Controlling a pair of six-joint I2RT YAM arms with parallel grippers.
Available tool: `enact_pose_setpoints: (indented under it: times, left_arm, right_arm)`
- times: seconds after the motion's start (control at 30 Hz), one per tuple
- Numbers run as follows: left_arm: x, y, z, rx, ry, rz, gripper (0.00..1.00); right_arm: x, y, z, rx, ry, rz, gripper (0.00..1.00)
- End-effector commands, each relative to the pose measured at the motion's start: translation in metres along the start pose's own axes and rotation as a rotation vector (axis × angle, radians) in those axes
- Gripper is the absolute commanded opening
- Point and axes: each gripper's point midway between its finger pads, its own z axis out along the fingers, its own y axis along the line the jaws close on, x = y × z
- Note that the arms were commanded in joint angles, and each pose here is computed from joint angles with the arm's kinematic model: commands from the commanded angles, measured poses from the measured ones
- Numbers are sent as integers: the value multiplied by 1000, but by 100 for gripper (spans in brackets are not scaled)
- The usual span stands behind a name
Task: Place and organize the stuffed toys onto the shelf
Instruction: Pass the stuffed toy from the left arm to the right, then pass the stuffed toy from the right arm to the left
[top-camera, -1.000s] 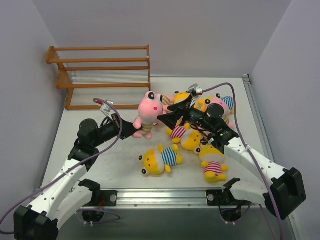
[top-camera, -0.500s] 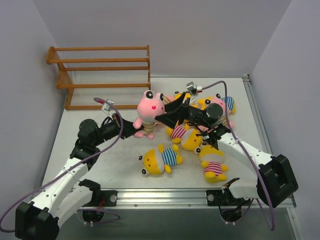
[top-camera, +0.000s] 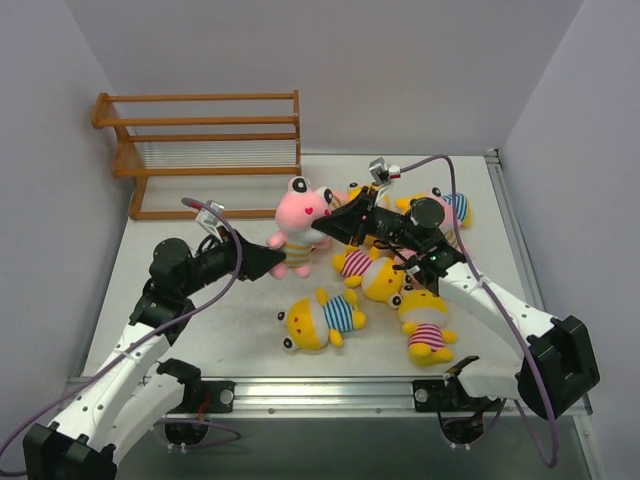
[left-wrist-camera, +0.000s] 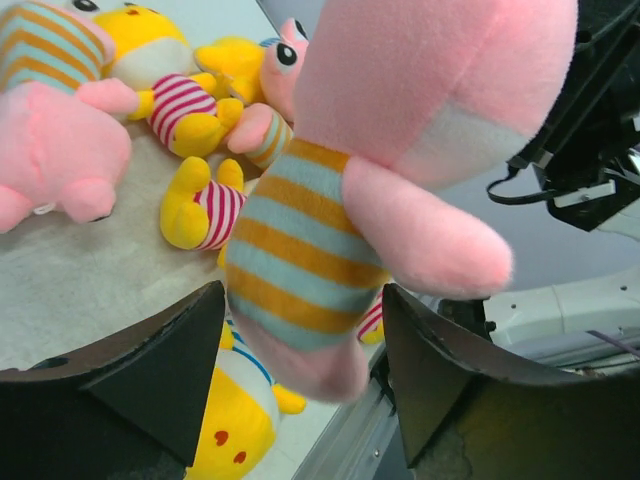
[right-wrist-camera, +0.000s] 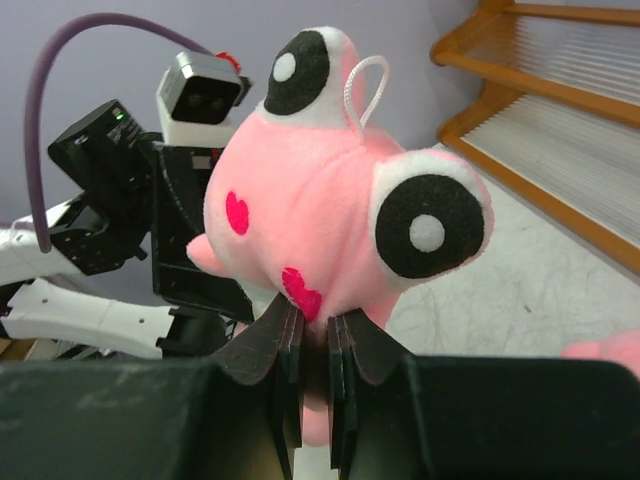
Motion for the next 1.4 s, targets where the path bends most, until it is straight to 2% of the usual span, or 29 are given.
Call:
enact_pose_setpoints:
  times: [0.0,0.1,0.2,0.33,0.4,0.47,0.5,0.7,0.87,1.03,1.37]
  left_arm:
    - [-24,7,-15,-142,-77,121,73]
    - [-33,18,-32,-254,-122,171,84]
    - [-33,22,-43,-320,-126,205,88]
    - [-25,34,-48,-431,-76,261,90]
    - [-13,23,-41,-405,-28,328,91]
    - [-18,26,-38,-472,-47,411,91]
    - [-7,13,-31,-439,-18,451,91]
    - [-4,6,-9,-515,-20,633,91]
    - [-1,15,-2,-579,-18,657,91]
    - [9,20,8,-569,-4,647,89]
    - [23,26,32,-557,26,643,80]
  right_arm:
    - [-43,13,-1,70,-62,-102,0]
    - [-47,1,-1,173,-39,-85,0]
    - [-45,-12,2,275,-3,-44,0]
    - [-32,-32,6,403,61,18,0]
    - [-26,-31,8,430,94,39,0]
    - [-21,-39,8,476,112,65,0]
    - [-21,-39,10,481,114,72,0]
    - [-15,-42,14,496,122,108,0]
    - [-15,-39,15,491,122,118,0]
    - [-15,-37,17,486,121,121,0]
    - [-9,-35,22,471,131,133,0]
